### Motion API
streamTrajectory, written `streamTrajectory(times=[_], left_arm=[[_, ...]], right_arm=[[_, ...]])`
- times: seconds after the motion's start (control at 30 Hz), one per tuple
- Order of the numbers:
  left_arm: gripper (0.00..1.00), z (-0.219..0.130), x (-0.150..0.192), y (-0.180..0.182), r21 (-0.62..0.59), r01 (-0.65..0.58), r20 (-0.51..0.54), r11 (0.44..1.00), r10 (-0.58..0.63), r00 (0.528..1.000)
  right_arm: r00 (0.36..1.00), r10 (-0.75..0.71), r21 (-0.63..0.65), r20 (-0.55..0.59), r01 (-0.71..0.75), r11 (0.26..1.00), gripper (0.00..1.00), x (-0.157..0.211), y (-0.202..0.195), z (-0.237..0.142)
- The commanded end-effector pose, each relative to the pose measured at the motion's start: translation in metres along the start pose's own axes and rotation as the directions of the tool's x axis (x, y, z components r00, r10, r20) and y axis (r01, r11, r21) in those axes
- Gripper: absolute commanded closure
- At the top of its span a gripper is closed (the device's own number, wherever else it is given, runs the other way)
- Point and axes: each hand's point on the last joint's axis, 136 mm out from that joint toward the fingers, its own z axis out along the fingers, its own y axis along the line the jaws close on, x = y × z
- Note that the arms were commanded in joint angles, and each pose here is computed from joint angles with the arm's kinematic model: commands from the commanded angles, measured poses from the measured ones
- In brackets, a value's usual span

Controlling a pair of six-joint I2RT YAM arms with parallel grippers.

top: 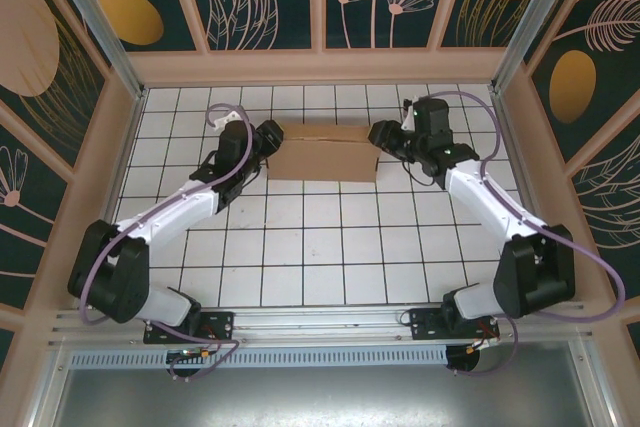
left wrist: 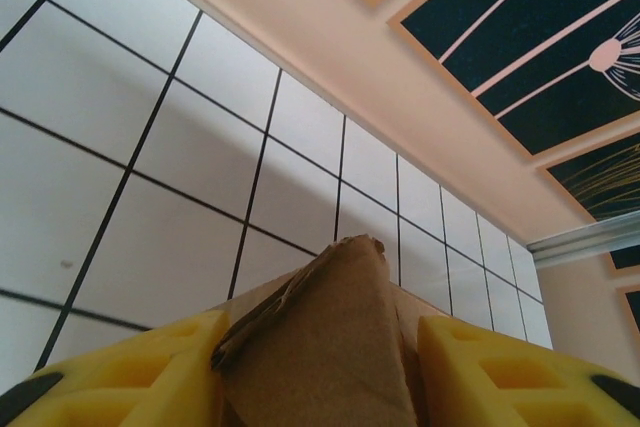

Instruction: Fold the paper box

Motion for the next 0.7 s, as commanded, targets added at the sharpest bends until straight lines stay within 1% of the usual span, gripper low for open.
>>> streamTrajectory(times=[0.0,0.1,0.27,0.3,0.53,0.67], left_arm=[[0.52,0.005,0.005,-0.065,0.261,-0.014,-0.043,0.965,0.026,0.999],[0.52,0.019,0.010,-0.054,0.243,-0.019,-0.050,0.970,0.033,0.998],[0.52,0.036,0.007,-0.040,0.229,-0.025,-0.032,0.973,0.033,0.999],[0.52,0.038,-0.003,-0.048,0.243,-0.030,-0.012,0.970,0.034,0.999],[0.52,0.056,-0.007,-0.043,0.230,-0.030,-0.014,0.973,0.034,0.999],[0.52,0.057,-0.009,-0.046,0.240,-0.015,-0.019,0.971,0.020,1.000]], right_arm=[[0.996,-0.089,-0.207,-0.017,0.084,0.975,0.61,-0.007,0.051,0.007],[0.995,-0.096,-0.200,-0.012,0.092,0.975,0.61,-0.013,0.044,0.021],[0.993,-0.114,-0.189,-0.002,0.111,0.976,0.61,-0.019,0.033,0.039],[0.993,-0.115,-0.191,0.000,0.112,0.975,0.61,-0.020,0.031,0.042],[0.994,-0.107,-0.172,-0.003,0.105,0.979,0.61,-0.030,0.021,0.057],[0.994,-0.110,-0.160,-0.017,0.106,0.981,0.61,-0.031,0.017,0.062]])
